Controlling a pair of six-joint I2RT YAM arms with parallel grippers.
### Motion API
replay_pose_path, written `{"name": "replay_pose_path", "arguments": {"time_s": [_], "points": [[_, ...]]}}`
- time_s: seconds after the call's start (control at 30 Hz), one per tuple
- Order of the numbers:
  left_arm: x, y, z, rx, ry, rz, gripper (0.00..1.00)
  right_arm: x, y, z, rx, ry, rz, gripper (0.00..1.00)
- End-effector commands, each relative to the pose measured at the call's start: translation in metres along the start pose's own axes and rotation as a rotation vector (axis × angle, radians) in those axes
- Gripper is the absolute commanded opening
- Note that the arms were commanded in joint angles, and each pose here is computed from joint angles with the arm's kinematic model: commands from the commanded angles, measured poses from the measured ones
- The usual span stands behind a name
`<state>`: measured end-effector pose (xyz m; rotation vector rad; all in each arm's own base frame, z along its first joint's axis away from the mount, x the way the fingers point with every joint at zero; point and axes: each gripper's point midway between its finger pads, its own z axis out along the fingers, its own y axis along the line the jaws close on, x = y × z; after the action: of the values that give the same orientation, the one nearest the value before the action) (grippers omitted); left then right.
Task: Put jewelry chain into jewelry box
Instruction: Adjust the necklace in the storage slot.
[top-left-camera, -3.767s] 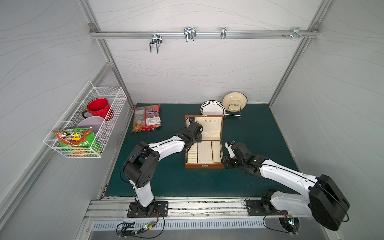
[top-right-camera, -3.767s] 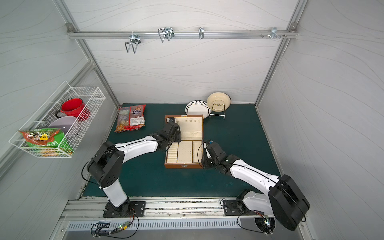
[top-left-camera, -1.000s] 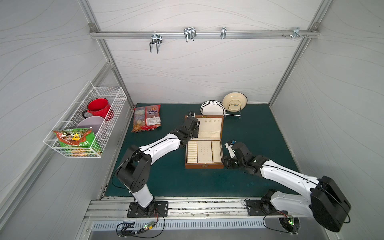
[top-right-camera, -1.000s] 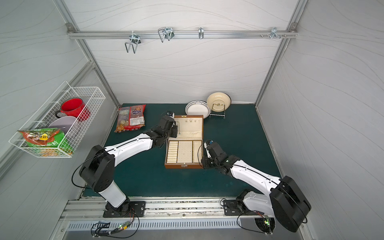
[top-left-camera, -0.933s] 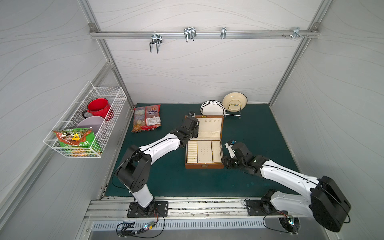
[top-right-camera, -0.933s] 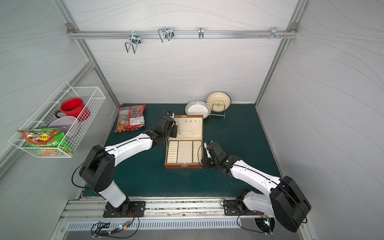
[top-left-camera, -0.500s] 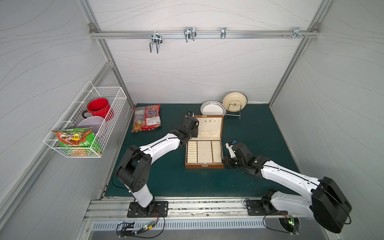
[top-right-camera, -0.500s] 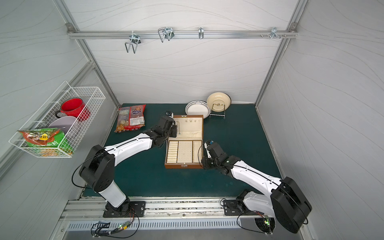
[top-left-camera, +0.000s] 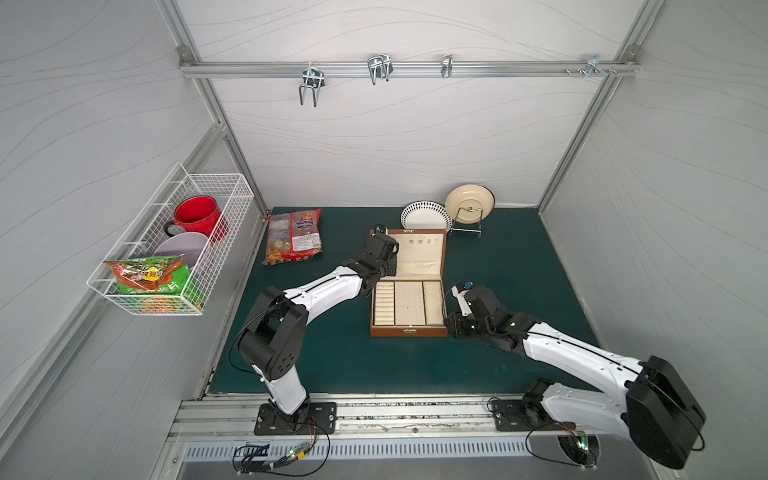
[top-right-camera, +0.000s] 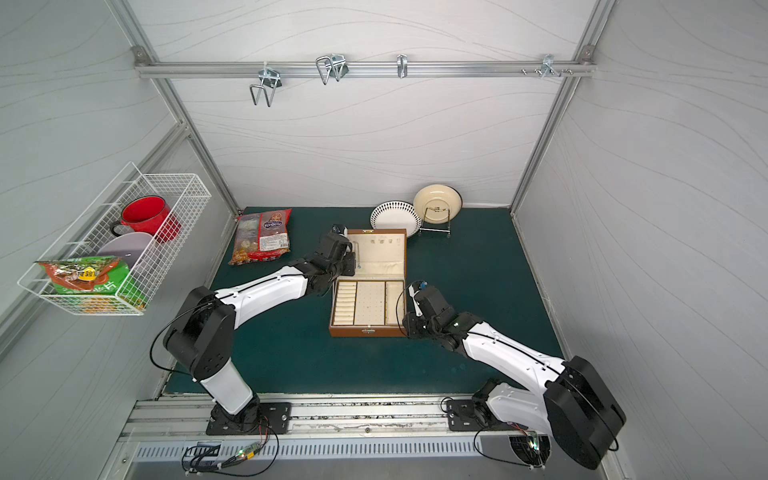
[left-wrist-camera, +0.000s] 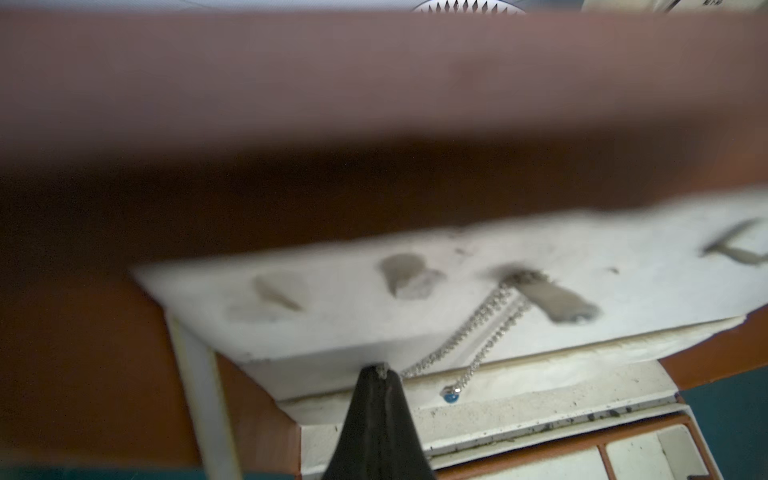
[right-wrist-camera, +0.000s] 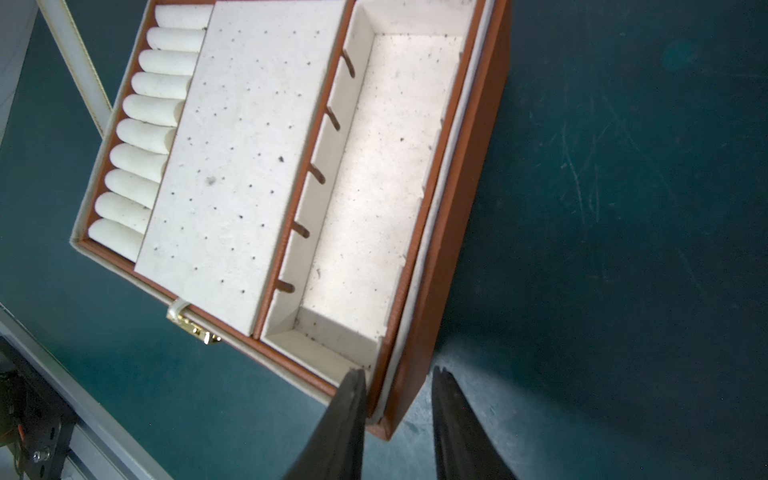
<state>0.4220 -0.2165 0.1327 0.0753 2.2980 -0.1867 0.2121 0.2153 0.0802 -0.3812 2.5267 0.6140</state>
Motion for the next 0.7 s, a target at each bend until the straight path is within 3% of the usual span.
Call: {"name": "replay_pose_path", "arguments": {"time_s": [0.0, 0.17, 0.67], "points": [[0.002, -0.002, 0.010, 0.010, 0.026, -0.029, 0.04, 0.006, -0.003, -0.002, 0.013, 0.009, 0.004, 0.32], [0.005, -0.001, 0.008, 0.007, 0.033, -0.039, 0.19, 0.006, -0.002, -0.002, 0.014, 0.008, 0.004, 0.32], [-0.021, -0.003, -0.035, 0.050, -0.011, -0.105, 0.31, -0.006, 0.003, -0.013, 0.012, -0.040, -0.017, 0.35]]}}
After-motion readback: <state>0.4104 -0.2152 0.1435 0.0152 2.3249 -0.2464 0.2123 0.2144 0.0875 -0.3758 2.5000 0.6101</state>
